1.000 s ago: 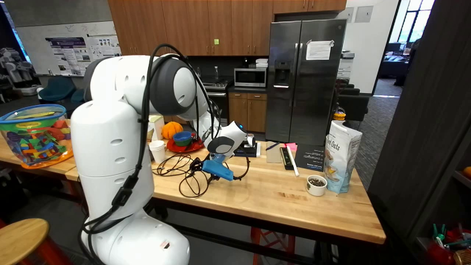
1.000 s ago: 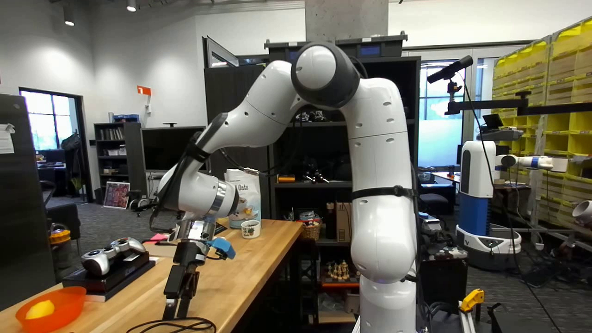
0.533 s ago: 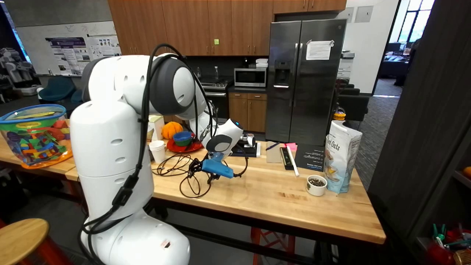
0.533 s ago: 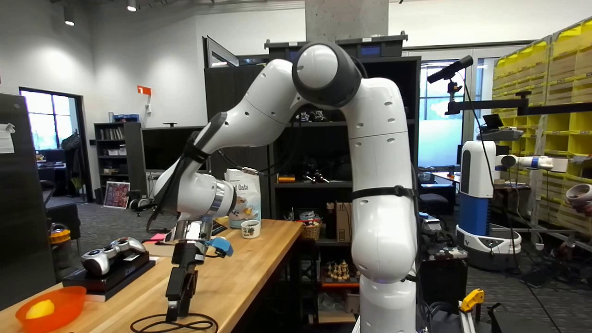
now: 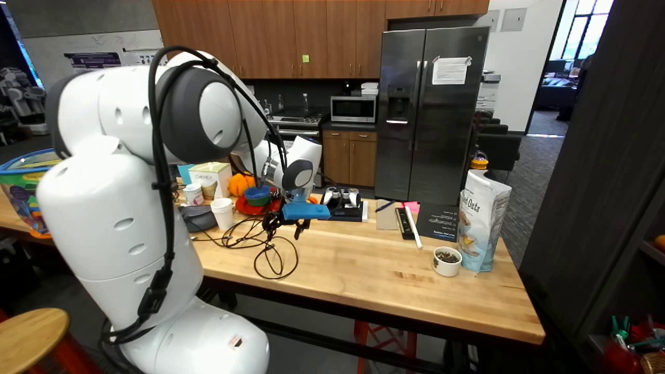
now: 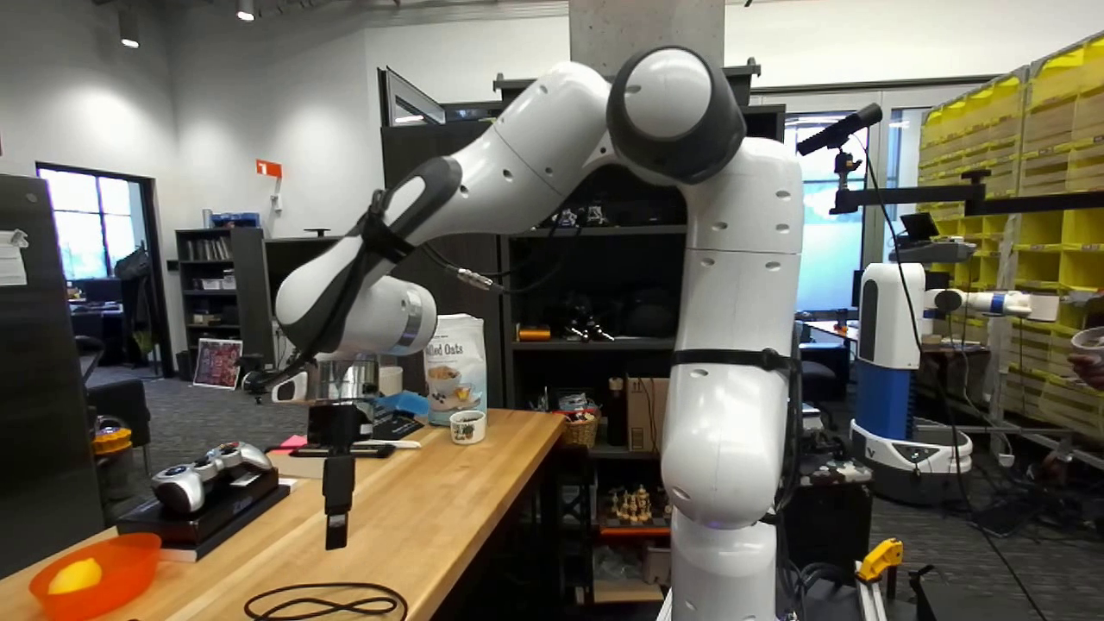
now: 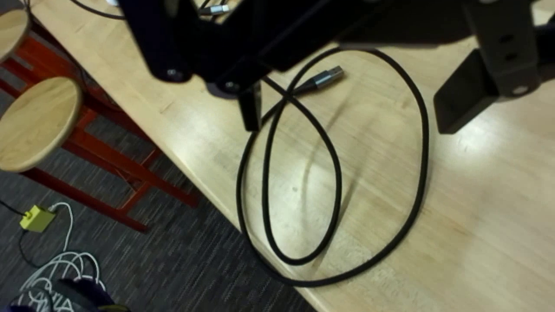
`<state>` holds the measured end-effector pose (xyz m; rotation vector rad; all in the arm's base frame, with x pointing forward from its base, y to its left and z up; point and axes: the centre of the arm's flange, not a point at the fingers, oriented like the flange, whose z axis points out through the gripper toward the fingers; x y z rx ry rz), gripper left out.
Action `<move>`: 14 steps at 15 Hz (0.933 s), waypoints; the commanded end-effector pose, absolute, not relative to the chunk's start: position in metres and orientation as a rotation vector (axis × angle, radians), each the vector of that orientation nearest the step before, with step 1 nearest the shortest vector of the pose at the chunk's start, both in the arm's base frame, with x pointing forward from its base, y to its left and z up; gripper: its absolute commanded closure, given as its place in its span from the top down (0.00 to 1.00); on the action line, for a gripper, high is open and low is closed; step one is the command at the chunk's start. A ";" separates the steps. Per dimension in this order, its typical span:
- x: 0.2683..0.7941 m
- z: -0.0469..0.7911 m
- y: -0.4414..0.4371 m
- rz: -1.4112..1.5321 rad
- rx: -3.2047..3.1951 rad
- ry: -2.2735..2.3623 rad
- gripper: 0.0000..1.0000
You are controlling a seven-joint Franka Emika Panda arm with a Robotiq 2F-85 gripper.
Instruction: Move the black cable to the right.
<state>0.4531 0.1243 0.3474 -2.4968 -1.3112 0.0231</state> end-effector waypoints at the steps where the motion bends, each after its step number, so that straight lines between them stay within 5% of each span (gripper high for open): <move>1: 0.445 0.366 0.128 -0.030 -2.433 -1.560 1.00; 14: 0.494 0.330 0.107 -0.169 -2.265 -1.868 1.00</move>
